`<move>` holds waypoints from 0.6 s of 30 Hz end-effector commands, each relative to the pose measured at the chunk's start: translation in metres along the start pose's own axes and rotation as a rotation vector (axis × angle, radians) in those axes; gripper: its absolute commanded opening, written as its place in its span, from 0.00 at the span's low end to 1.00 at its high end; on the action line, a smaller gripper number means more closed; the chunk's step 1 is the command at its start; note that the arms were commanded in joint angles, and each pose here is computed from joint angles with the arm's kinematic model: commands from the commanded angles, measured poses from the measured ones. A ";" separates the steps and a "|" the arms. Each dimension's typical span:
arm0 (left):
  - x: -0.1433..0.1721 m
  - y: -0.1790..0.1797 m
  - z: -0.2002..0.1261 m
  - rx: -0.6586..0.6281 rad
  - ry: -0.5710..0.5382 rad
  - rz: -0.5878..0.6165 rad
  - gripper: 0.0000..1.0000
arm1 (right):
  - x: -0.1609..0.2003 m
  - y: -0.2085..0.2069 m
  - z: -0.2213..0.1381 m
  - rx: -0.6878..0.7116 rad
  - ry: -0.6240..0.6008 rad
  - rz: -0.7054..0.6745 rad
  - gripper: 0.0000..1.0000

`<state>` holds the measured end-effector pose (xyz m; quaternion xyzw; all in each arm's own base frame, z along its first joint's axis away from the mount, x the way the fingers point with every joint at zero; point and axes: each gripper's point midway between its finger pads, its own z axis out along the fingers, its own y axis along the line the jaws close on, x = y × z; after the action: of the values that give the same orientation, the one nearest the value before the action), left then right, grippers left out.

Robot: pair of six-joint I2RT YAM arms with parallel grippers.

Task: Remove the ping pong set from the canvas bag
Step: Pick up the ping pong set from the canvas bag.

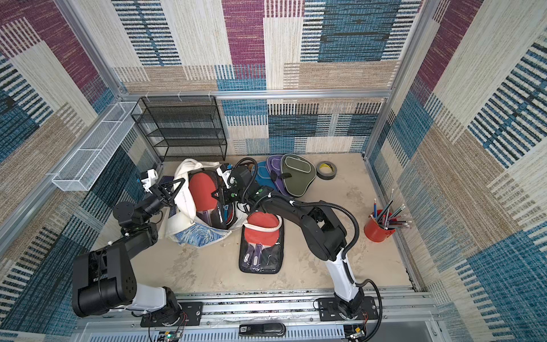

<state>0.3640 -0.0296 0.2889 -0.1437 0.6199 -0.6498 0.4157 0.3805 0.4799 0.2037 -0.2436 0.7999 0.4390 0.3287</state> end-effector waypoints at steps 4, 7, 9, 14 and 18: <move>-0.008 0.022 -0.017 -0.080 -0.045 0.017 0.00 | -0.034 0.002 -0.001 0.040 -0.059 -0.091 0.00; -0.012 0.026 -0.025 -0.148 -0.075 0.043 0.00 | -0.041 0.006 -0.005 0.034 -0.073 -0.091 0.00; -0.013 0.021 -0.028 -0.175 -0.083 0.078 0.00 | -0.047 0.011 -0.011 0.036 -0.086 -0.097 0.00; -0.015 0.017 -0.031 -0.209 -0.089 0.108 0.00 | -0.064 0.017 -0.031 0.044 -0.117 -0.110 0.00; -0.021 0.021 -0.034 -0.205 -0.108 0.095 0.00 | -0.077 0.020 -0.059 0.049 -0.149 -0.101 0.00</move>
<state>0.3590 0.0079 0.2763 -0.1869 0.6615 -0.5589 0.4639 0.3920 0.4578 0.2582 -0.2508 0.7954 0.4125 0.3664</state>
